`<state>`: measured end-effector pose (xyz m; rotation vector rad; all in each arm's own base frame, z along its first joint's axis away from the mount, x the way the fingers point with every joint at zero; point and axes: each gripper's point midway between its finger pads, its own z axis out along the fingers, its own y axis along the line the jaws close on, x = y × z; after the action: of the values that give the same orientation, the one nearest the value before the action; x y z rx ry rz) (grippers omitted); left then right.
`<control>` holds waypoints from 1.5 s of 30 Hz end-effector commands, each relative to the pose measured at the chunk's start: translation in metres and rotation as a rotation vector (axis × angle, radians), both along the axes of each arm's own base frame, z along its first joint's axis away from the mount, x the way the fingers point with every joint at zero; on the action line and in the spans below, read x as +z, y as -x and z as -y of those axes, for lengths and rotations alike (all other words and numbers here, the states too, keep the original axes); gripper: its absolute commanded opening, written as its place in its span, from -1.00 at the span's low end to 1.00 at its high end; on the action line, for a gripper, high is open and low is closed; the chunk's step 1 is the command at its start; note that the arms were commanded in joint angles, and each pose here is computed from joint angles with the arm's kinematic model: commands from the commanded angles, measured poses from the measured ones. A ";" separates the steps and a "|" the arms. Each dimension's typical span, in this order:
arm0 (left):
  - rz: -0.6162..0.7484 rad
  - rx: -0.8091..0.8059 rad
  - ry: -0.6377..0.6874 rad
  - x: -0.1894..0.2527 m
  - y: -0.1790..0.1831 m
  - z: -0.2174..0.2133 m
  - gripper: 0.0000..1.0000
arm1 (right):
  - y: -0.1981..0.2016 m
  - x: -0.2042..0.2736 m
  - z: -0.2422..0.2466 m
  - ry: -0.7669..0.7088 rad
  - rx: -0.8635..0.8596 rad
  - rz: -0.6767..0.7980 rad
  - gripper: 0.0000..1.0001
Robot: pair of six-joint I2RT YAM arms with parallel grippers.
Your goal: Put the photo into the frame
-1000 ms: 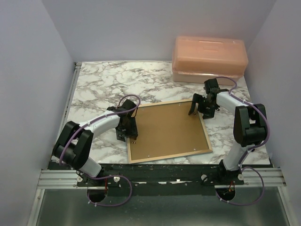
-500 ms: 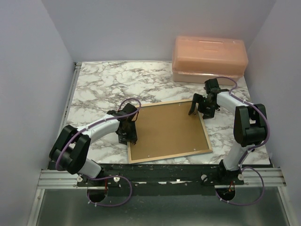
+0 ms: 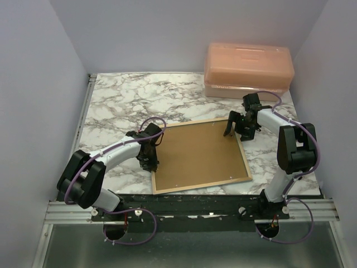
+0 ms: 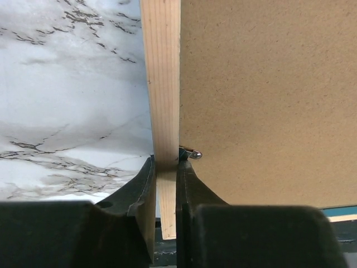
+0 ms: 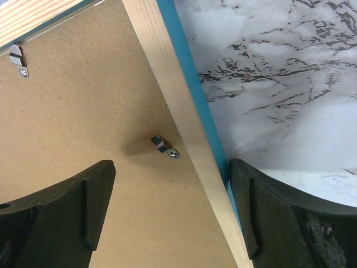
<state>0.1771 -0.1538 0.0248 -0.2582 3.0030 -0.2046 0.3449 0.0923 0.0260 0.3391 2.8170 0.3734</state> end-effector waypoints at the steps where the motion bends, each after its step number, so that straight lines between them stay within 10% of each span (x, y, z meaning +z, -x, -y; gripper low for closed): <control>1: -0.077 -0.025 -0.004 -0.011 0.015 0.002 -0.44 | 0.028 -0.030 -0.022 -0.103 0.035 -0.118 0.81; 7: -0.009 -0.041 0.135 0.015 -0.015 0.030 0.14 | 0.041 -0.027 -0.029 -0.154 0.041 -0.131 0.80; 16: 0.072 0.025 0.232 0.044 -0.065 0.023 0.23 | 0.065 -0.027 -0.049 -0.215 0.067 -0.154 0.77; 32: 0.060 0.060 -0.002 0.032 -0.075 -0.040 0.27 | 0.006 -0.040 0.020 0.253 -0.014 -0.064 0.62; 45: 0.052 0.052 -0.026 0.026 -0.068 -0.046 0.25 | 0.005 -0.051 0.029 0.300 -0.061 -0.083 -0.69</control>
<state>0.2513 -0.1174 0.0559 -0.3321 2.9312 -0.2203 0.3615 0.0873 0.0195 0.3689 2.7884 0.1482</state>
